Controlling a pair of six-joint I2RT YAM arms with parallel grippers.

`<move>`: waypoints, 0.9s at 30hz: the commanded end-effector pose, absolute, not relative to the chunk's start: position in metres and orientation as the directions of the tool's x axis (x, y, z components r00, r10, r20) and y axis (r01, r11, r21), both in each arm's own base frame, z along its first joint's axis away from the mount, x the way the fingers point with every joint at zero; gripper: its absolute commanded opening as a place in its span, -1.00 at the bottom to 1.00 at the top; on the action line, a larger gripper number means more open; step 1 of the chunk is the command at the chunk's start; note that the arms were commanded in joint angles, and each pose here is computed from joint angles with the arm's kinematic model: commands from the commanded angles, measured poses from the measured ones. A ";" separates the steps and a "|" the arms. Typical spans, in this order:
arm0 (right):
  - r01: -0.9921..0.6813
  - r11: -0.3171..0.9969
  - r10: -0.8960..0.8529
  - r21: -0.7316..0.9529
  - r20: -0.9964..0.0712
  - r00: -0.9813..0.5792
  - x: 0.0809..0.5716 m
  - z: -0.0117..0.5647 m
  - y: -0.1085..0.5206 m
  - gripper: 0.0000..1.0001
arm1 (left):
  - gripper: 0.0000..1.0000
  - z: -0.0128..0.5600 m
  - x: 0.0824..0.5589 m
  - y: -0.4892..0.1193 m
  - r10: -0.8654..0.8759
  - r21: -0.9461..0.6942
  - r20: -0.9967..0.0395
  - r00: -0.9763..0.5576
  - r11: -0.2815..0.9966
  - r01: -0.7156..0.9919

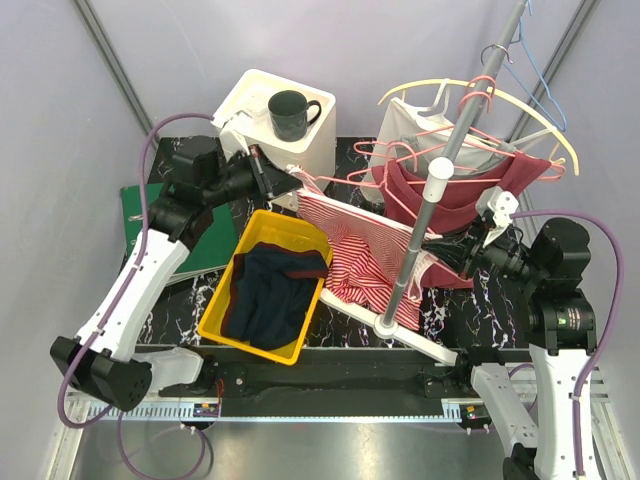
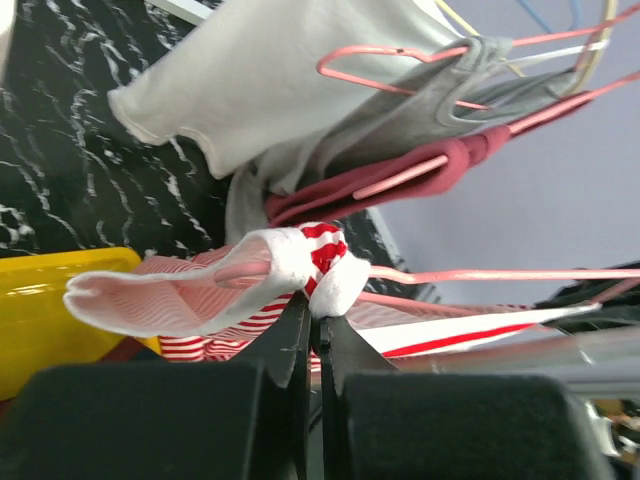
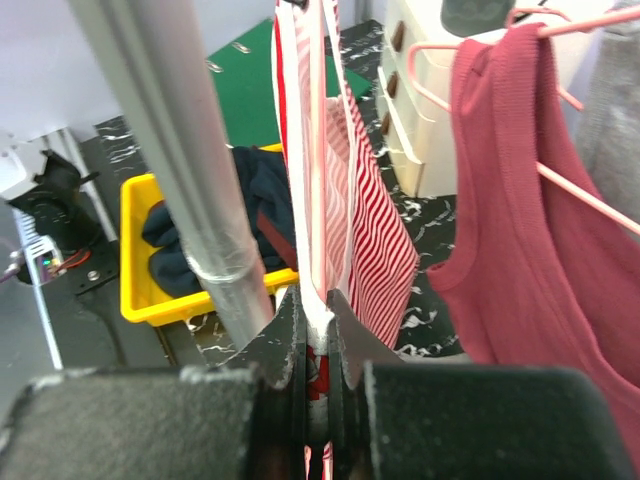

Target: Remove the tank top from the hanger

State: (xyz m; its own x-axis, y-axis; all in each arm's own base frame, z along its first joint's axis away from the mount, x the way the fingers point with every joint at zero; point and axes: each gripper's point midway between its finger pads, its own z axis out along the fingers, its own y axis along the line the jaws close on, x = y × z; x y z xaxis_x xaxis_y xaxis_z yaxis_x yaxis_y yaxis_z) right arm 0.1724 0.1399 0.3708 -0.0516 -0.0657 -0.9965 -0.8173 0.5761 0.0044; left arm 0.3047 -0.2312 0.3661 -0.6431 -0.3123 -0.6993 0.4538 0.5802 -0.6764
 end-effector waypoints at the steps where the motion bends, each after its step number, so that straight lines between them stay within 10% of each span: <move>1: -0.825 0.551 -0.060 -0.125 -0.992 0.110 0.146 0.413 0.142 -1.00 | -0.98 0.362 0.378 -0.118 -0.526 -0.620 -0.760 -0.383 0.763 0.182; 10: -0.838 0.528 -0.069 -0.139 -0.990 0.120 0.145 0.410 0.145 -1.00 | -0.42 0.378 0.374 -0.119 -0.471 -0.571 -0.811 -0.347 0.766 0.295; 13: -0.839 0.524 -0.071 -0.147 -0.989 0.129 0.143 0.410 0.145 -1.00 | -0.98 0.381 0.379 -0.114 -0.423 -0.525 -0.836 -0.348 0.802 0.286; 15: -0.842 0.520 -0.069 -0.145 -0.989 0.127 0.142 0.411 0.145 -1.00 | -0.97 0.391 0.381 -0.114 -0.411 -0.511 -0.846 -0.340 0.807 0.297; 19: -0.840 0.524 -0.071 -0.143 -0.990 0.125 0.143 0.409 0.145 -1.00 | 0.22 0.416 0.367 -0.131 -0.383 -0.475 -0.879 -0.285 0.756 0.450; 27: -0.834 0.534 -0.069 -0.136 -0.991 0.117 0.146 0.409 0.144 -1.00 | 0.63 0.407 0.314 -0.155 -0.282 -0.377 -0.926 -0.252 0.648 0.661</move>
State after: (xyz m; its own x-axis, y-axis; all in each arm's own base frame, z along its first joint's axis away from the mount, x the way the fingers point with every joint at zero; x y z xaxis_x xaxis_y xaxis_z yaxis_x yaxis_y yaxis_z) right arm 0.1483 0.1429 0.3906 0.0350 -0.0663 -0.9972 -0.8363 0.5444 -0.0655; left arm 0.3493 -0.1437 0.3844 -0.3765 -0.3518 -0.8570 0.4945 0.7059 -0.5070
